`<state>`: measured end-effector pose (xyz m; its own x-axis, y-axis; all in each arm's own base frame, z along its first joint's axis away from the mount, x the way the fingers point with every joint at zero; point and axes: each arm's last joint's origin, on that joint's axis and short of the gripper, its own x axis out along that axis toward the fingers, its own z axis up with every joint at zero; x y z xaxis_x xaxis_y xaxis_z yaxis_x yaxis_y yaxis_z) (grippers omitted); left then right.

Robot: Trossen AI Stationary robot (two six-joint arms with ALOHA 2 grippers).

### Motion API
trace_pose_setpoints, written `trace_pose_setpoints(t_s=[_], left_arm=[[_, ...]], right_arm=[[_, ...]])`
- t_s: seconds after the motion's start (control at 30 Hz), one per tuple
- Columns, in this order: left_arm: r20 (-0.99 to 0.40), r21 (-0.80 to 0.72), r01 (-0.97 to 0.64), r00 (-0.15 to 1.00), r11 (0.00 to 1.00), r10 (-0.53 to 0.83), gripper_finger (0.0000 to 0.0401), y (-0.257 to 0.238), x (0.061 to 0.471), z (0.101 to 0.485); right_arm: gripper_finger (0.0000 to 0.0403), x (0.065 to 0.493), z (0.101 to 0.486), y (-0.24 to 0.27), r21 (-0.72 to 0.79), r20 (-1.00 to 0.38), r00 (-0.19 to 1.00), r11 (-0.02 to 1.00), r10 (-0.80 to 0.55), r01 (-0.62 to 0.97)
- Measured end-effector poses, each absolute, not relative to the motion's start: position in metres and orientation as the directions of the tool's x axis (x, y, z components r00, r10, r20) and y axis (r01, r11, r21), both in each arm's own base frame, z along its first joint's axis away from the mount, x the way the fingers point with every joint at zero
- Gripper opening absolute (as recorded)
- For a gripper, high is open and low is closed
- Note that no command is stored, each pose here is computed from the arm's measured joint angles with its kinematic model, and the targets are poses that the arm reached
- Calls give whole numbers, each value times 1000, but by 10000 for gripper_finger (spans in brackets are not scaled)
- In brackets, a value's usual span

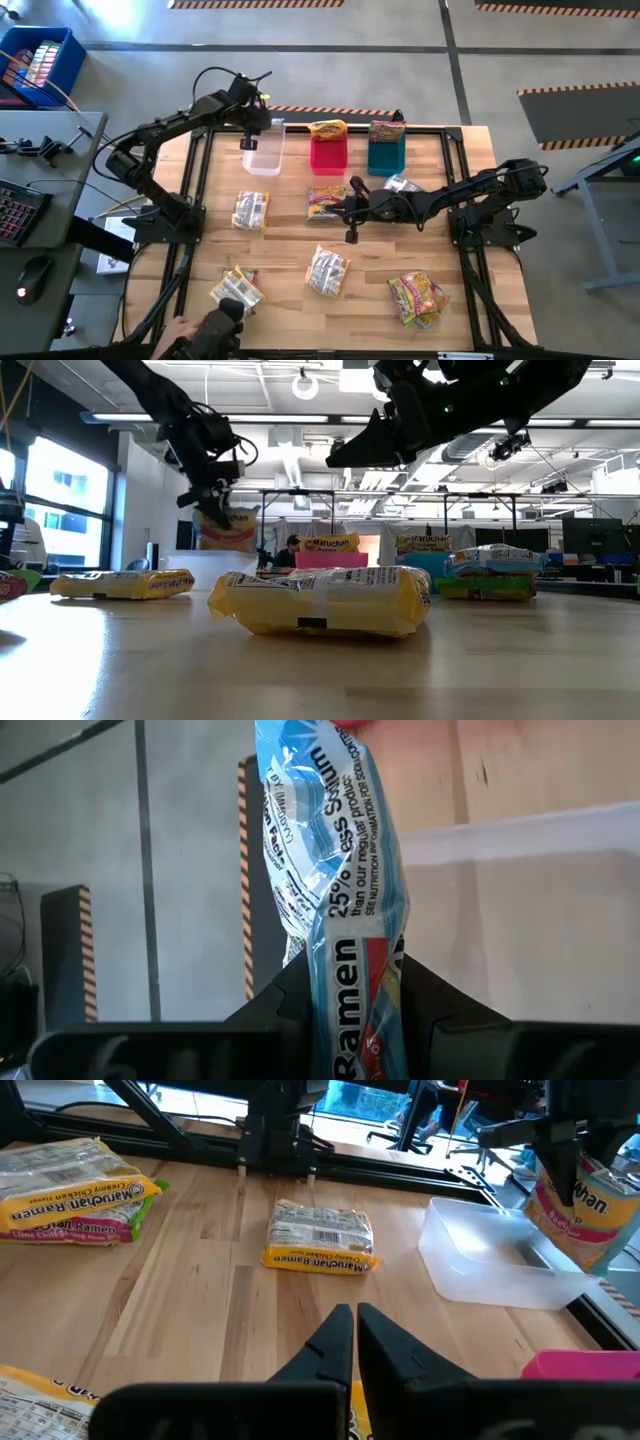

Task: Sort Maruchan noodles
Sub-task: Put the blue noodle pack into the transparent bin

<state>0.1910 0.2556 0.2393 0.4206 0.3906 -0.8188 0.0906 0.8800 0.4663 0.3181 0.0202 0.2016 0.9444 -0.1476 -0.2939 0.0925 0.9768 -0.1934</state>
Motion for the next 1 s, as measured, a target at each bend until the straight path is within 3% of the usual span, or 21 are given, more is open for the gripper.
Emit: trace_pose_setpoints(t_s=[0.6,0.83,1.0], left_arm=[[-794,491,102,459,865,397,56,253,181,252],[-827,504,174,380,846,415,54,249,183,249],[-835,494,201,382,846,396,54,245,187,247]], right_arm=[[2,318,202,20,-193,-294,944,977,-148,93],[2,318,202,20,-193,-294,944,977,-148,93],[2,318,202,20,-193,-293,945,977,-148,93]])
